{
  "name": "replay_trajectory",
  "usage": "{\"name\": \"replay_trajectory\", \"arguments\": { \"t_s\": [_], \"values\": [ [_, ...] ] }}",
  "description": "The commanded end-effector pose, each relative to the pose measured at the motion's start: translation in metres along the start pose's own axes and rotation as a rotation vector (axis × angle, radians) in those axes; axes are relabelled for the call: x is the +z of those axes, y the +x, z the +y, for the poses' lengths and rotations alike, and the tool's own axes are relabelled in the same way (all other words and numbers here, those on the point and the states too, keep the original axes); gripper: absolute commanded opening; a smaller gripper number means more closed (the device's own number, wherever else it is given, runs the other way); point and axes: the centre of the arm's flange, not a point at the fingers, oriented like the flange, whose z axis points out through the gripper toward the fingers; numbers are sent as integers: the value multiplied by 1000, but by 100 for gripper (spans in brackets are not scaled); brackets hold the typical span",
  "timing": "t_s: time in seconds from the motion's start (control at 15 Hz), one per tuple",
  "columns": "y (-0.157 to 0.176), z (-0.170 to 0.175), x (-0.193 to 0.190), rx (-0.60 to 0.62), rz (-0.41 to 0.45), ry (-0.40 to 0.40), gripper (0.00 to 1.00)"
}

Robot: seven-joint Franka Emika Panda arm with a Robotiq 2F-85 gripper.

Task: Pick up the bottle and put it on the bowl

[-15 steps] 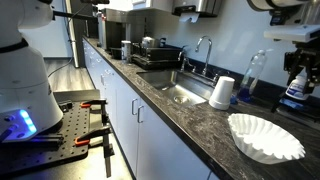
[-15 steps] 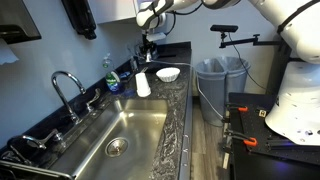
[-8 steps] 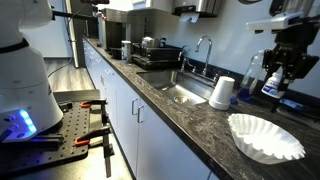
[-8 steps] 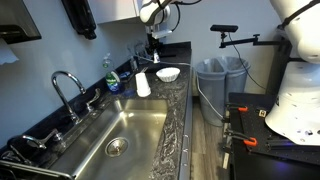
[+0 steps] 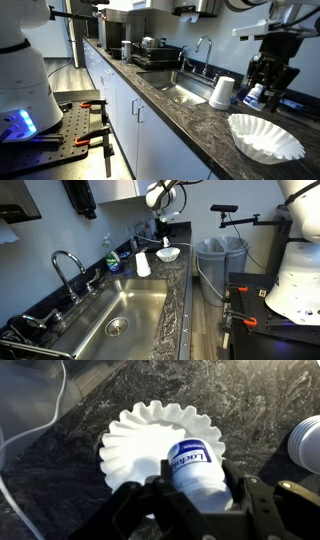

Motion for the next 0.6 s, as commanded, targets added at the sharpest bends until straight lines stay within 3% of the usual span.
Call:
{"name": "replay_trajectory", "arguments": {
  "t_s": [0.0,0.27,0.53],
  "values": [
    [-23,8,16,65,-24,-23,29],
    [-22,13,41,122,5,-15,29],
    [-11,17,66,183,110,-23,29]
  ]
}}
